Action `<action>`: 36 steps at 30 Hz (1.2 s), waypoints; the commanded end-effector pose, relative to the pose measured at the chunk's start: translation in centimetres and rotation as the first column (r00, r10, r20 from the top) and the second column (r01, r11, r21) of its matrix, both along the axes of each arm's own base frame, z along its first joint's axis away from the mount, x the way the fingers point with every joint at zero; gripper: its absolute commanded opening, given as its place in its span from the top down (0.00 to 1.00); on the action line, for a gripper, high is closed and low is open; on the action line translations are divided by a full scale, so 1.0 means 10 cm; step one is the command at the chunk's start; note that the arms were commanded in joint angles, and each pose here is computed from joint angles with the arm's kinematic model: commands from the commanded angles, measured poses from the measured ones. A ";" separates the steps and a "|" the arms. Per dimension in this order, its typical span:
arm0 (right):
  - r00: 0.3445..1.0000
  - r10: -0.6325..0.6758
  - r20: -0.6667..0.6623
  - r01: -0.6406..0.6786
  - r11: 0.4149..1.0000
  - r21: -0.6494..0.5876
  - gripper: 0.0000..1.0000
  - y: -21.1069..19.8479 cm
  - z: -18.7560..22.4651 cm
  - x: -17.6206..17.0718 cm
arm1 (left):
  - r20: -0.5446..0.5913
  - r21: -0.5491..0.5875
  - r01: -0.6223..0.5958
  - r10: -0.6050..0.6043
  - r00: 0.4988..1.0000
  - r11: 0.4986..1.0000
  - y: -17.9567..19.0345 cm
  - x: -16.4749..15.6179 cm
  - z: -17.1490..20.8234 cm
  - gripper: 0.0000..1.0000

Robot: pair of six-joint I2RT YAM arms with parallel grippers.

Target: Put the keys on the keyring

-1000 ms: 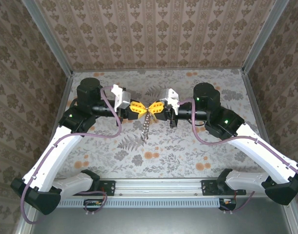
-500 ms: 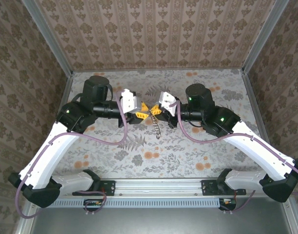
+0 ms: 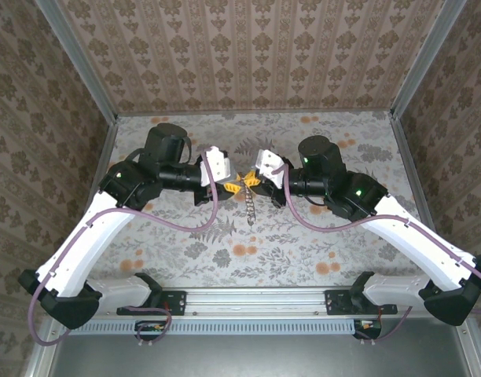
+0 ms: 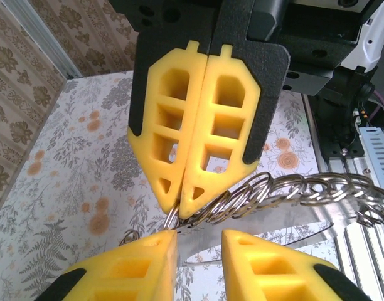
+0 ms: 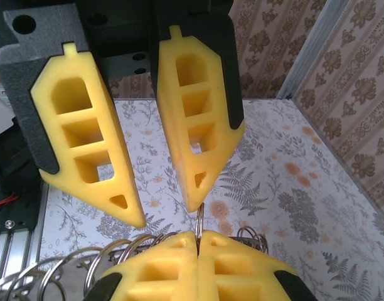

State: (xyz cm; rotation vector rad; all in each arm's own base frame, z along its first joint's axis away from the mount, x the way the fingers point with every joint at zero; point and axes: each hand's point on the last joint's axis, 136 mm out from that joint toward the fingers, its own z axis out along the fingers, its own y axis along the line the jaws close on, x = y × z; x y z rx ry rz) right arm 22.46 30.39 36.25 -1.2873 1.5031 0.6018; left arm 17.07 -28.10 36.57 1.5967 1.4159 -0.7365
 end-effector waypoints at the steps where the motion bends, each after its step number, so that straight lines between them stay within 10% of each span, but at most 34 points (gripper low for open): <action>1: 0.998 0.049 0.049 -0.051 0.998 0.034 1.00 0.06 0.22 -0.09 | 0.061 -0.013 -0.027 0.028 0.998 1.000 0.06 0.06 0.12 0.73; 13: 0.997 0.071 0.034 -0.072 0.997 0.025 1.00 0.09 0.20 -0.12 | 0.059 -0.021 -0.023 0.024 0.998 1.000 -0.01 0.13 0.10 0.69; 27: 0.997 0.067 0.041 -0.068 0.997 0.035 1.00 0.10 0.20 -0.10 | 0.013 0.046 0.015 -0.016 1.000 0.999 -0.07 0.08 -0.08 1.00; 36: 0.998 0.054 0.018 -0.054 0.998 0.038 0.93 0.07 0.13 -0.12 | -0.028 -0.174 0.101 -0.108 0.994 0.979 -0.01 -0.07 0.29 1.00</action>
